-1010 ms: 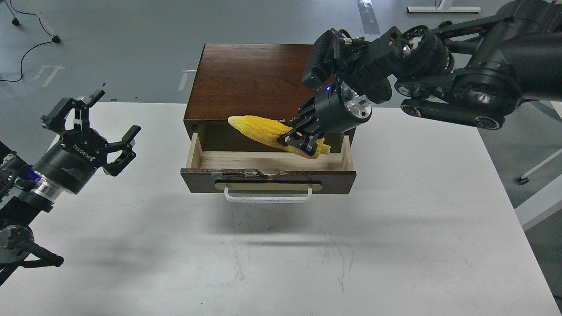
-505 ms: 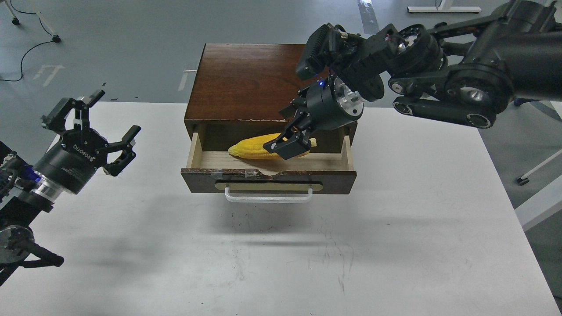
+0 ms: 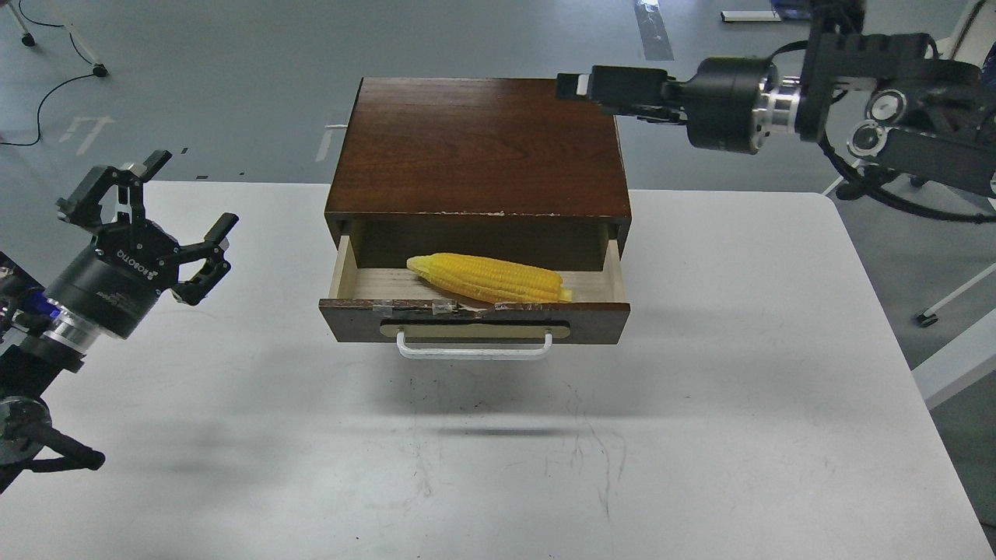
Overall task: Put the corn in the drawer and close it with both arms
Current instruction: 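Raise the right gripper away from the drawer back toward its side, then bring the left gripper down in front of the drawer's white handle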
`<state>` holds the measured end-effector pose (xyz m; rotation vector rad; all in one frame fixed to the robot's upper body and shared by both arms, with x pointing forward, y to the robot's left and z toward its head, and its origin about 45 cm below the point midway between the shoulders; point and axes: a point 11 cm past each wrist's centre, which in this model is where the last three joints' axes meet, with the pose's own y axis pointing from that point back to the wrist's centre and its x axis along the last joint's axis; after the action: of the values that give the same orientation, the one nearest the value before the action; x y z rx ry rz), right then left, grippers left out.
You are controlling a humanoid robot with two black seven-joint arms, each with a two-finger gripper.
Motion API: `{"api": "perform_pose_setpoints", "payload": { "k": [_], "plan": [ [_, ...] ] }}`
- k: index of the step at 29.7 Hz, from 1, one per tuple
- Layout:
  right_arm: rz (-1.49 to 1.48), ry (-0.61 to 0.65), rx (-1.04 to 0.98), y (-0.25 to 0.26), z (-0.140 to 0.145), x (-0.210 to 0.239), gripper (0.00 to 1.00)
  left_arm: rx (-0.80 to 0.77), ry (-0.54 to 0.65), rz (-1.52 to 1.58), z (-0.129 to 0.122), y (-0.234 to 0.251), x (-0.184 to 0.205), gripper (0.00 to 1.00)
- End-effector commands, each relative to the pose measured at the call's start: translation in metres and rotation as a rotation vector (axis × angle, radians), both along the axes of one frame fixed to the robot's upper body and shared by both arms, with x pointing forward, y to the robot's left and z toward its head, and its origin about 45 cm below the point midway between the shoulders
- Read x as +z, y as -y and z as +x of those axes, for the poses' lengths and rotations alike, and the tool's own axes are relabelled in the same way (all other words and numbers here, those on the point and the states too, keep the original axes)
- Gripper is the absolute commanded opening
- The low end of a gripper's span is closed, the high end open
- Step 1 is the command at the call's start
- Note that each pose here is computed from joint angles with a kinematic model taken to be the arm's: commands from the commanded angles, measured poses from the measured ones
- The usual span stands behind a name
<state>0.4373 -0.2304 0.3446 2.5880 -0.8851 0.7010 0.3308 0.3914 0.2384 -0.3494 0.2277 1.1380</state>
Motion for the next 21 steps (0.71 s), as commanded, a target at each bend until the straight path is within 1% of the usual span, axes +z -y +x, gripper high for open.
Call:
{"api": "perform_pose_setpoints", "payload": {
  "k": [1,2,5,7,8,9,10,11,12,13,14,15,17,19,21],
  "plan": [
    [0.254,-0.102,-0.187,0.051,-0.012,-0.039,1.00,0.012,0.019,0.006,0.002,-0.006,0.007,0.98],
    [0.312,-0.135,-0.236,0.063,-0.019,-0.056,1.00,0.017,0.031,0.011,0.004,-0.008,0.012,0.98],
    [0.393,-0.181,-0.312,0.082,-0.031,-0.077,1.00,0.012,0.065,0.025,0.011,-0.009,0.026,0.98],
    [0.443,-0.224,-0.379,0.098,-0.040,-0.096,1.00,-0.013,0.106,0.064,0.017,-0.006,0.043,0.98],
    [0.466,-0.261,-0.428,0.110,-0.048,-0.112,1.00,-0.054,0.147,0.122,0.019,0.002,0.057,0.98],
    [0.479,-0.286,-0.463,0.118,-0.052,-0.123,1.00,-0.122,0.217,0.189,0.020,0.020,0.079,0.98],
    [0.479,-0.286,-0.464,0.118,-0.053,-0.123,1.00,-0.123,0.217,0.190,0.020,0.020,0.079,0.98],
    [0.485,-0.304,-0.493,0.125,-0.056,-0.132,1.00,-0.184,0.291,0.259,0.019,0.036,0.099,0.98],
    [0.487,-0.317,-0.516,0.130,-0.058,-0.138,1.00,-0.247,0.368,0.329,0.016,0.055,0.118,0.98],
    [0.488,-0.323,-0.522,0.132,-0.059,-0.140,1.00,-0.276,0.400,0.357,0.013,0.064,0.124,0.98],
    [0.488,-0.333,-0.532,0.134,-0.062,-0.145,1.00,-0.359,0.488,0.446,0.005,0.090,0.139,0.98],
    [0.488,-0.333,-0.533,0.134,-0.062,-0.145,1.00,-0.360,0.489,0.447,0.005,0.090,0.139,0.98],
    [0.486,-0.340,-0.539,0.136,-0.064,-0.148,1.00,-0.491,0.641,0.615,-0.015,0.132,0.152,0.98],
    [0.486,-0.340,-0.539,0.136,-0.064,-0.148,1.00,-0.565,0.731,0.698,-0.031,0.158,0.151,0.98],
    [0.483,-0.341,-0.542,0.137,-0.064,-0.149,1.00,-0.585,0.760,0.731,-0.033,0.169,0.144,0.98]
  ]
}}
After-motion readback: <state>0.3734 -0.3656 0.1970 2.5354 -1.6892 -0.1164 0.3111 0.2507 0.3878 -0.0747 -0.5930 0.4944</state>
